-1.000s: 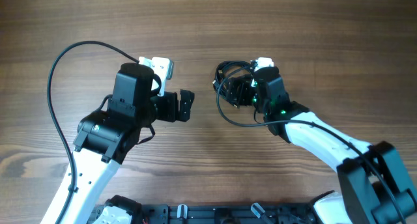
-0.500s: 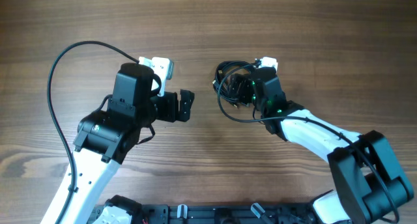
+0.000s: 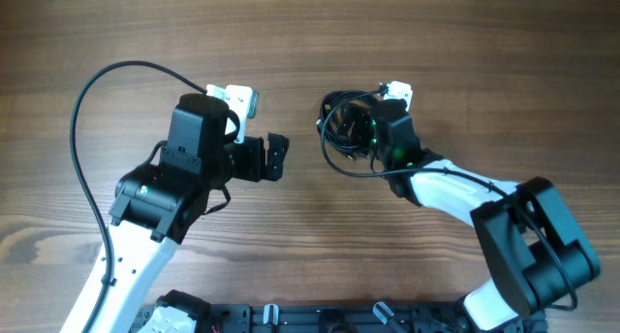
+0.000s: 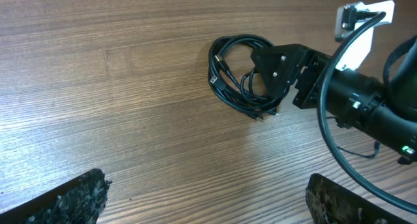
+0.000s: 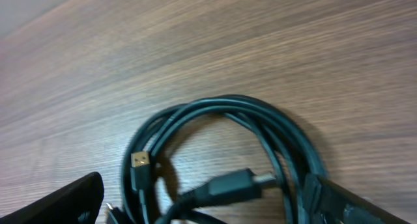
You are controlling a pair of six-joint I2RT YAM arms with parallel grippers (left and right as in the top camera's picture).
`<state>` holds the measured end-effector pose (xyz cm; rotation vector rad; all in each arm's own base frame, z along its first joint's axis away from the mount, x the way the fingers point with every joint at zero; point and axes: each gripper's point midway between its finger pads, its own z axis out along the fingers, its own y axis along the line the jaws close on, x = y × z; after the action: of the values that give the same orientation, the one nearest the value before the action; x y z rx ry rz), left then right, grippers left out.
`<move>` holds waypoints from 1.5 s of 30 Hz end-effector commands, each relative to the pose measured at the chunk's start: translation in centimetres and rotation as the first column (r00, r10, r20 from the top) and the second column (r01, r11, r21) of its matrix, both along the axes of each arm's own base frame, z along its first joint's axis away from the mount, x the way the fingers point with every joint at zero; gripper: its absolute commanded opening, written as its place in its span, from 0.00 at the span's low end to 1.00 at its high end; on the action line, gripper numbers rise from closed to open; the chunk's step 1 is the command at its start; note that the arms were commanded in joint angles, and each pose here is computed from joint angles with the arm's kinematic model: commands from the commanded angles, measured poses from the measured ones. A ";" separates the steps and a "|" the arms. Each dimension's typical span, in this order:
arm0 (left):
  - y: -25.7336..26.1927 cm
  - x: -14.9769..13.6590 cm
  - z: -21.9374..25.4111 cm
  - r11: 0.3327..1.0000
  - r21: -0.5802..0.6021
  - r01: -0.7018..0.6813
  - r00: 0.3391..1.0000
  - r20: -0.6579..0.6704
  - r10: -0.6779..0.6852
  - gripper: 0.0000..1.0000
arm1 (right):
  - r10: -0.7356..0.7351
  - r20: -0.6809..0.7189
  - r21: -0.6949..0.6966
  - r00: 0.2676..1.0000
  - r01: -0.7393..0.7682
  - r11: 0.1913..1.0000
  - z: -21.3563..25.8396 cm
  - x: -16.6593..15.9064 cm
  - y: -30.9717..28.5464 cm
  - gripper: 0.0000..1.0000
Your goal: Untangle cables
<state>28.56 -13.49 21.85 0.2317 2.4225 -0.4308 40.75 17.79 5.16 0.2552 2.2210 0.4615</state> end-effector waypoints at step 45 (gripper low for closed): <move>-0.4 0.1 0.7 1.000 -0.020 0.005 1.000 0.008 -0.005 1.00 | 0.722 0.114 -0.079 0.683 -0.718 0.692 1.0 -5.8 8.7 1.00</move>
<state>28.54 -13.49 21.84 0.2319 2.4233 -0.4311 33.61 27.61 6.82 -0.8031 2.0592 0.9397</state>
